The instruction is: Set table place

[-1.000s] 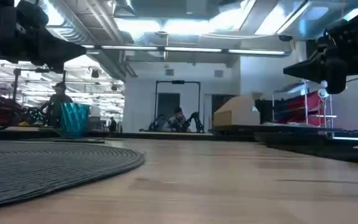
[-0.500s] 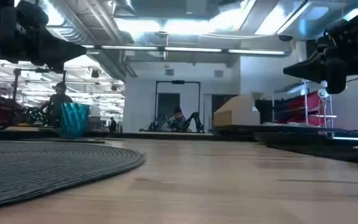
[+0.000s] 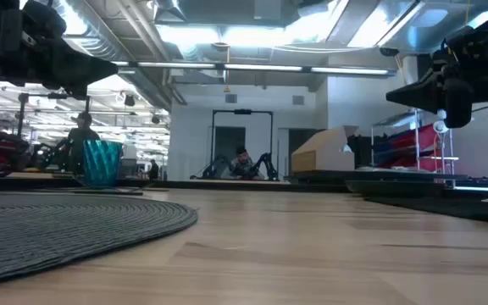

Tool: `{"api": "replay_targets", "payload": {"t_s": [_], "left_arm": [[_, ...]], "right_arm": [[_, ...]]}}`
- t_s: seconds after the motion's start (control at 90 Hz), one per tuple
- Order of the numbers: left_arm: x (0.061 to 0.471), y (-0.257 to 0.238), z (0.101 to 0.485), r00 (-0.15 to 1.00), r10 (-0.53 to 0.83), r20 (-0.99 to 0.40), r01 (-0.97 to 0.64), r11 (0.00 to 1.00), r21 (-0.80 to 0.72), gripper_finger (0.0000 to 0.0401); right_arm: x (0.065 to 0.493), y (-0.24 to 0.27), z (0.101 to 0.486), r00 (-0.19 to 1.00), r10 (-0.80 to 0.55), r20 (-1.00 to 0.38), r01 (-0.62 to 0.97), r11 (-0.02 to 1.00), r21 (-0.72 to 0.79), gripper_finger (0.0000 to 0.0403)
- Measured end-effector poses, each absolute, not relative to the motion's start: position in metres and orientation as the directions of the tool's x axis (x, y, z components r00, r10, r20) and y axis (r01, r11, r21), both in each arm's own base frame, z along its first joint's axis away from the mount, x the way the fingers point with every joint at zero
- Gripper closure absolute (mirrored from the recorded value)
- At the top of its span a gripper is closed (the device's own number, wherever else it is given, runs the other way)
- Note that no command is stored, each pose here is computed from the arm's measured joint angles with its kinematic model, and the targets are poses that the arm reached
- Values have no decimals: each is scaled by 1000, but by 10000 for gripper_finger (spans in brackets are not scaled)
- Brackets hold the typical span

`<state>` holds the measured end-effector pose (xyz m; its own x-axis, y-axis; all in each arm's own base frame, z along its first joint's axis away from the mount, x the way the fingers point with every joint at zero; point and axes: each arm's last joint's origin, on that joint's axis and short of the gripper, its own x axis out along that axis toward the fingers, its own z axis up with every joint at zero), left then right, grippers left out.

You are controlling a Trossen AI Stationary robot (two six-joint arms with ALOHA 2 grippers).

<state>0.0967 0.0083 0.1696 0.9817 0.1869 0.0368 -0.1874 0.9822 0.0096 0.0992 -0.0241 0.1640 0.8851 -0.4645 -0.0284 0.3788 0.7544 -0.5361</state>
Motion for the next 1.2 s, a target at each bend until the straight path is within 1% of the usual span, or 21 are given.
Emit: {"api": "replay_targets", "payload": {"t_s": [0.3, 0.4, 0.456, 0.878, 0.933, 1.044, 1.2], "left_arm": [[97, 8, 170, 982, 188, 37, -188, 982, 8, 401], [96, 12, 171, 961, 274, 48, -272, 961, -39, 401], [96, 13, 171, 956, 289, 48, -287, 957, -41, 401], [96, 13, 171, 956, 291, 48, -289, 957, -32, 401], [96, 13, 171, 956, 290, 47, -287, 956, -62, 401], [96, 13, 171, 955, 293, 48, -277, 938, -210, 401], [96, 13, 170, 954, 295, 46, -281, 940, -193, 401]], "right_arm": [[99, -24, 164, 885, -464, -28, 379, 754, -536, 403], [99, -24, 164, 885, -465, -28, 379, 754, -536, 403], [99, -24, 164, 885, -464, -28, 379, 754, -536, 403], [99, -24, 164, 885, -465, -28, 379, 754, -536, 403], [99, -24, 164, 885, -465, -28, 379, 754, -536, 403], [99, -24, 164, 885, -465, -28, 379, 754, -536, 403], [99, -24, 164, 885, -465, -28, 379, 754, -536, 403]]}}
